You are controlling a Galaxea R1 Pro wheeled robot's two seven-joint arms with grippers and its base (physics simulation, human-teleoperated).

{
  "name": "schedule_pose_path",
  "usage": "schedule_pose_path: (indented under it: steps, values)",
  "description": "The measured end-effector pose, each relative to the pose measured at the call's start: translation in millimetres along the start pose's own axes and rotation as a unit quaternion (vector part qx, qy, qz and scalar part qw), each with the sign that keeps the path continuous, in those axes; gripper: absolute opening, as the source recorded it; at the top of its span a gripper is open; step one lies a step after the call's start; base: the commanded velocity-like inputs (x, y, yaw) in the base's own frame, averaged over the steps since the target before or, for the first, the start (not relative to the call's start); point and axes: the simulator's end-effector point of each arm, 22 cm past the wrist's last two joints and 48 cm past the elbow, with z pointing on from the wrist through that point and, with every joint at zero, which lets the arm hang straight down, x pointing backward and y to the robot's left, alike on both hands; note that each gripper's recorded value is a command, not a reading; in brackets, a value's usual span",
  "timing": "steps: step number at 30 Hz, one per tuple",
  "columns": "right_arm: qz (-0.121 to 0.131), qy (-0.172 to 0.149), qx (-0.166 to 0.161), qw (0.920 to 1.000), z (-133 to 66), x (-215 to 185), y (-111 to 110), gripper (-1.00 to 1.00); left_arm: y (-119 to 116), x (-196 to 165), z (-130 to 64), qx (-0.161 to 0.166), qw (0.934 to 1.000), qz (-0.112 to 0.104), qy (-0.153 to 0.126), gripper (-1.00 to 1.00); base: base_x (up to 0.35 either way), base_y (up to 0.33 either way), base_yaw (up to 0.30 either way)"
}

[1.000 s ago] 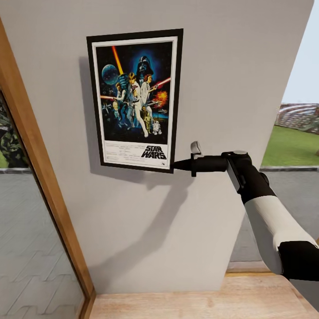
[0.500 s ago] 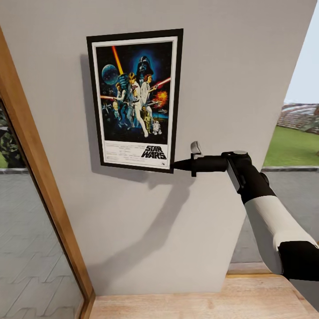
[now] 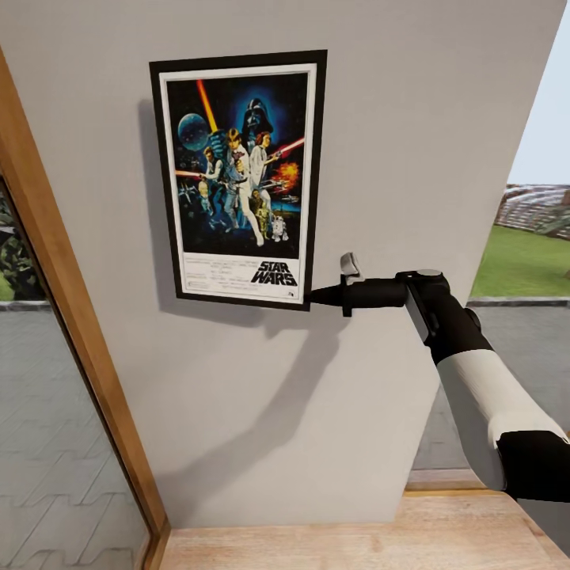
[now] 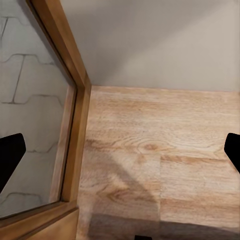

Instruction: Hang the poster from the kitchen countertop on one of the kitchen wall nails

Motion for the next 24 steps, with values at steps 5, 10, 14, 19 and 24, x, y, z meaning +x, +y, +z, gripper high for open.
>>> schedule_pose_path:
  steps: [5, 10, 14, 19, 24]
  values:
    - [0.0, 0.0, -0.002, 1.0, -0.3, -0.1, 0.6, -1.0, 0.0, -0.4, 0.1, 0.0, 1.0, 0.0, 0.0, 1.0, 0.0, 0.0, 0.0]
    - [0.0, 0.0, -0.001, 1.0, -0.8, -0.1, 0.5, -1.0, -0.1, -0.6, 0.2, 0.0, 1.0, 0.0, 0.0, 1.0, 0.0, 0.0, 0.0]
    - [0.001, 0.0, -0.002, 1.0, -0.1, -0.1, 0.7, -1.0, 0.2, -0.4, 0.1, 0.0, 1.0, 0.0, 0.0, 1.0, 0.0, 0.0, 0.0]
    - [0.001, 0.0, -0.002, 1.0, 0.0, -0.1, 0.8, -1.0, 0.0, -0.3, 0.1, 0.0, 1.0, 0.0, 0.0, 1.0, 0.0, 0.0, 0.0]
    - [0.001, 0.0, -0.002, 1.0, -0.1, -0.2, 0.7, -1.0, 0.3, -0.4, 0.1, 0.0, 1.0, 0.0, 0.0, 1.0, 0.0, 0.0, 0.0]
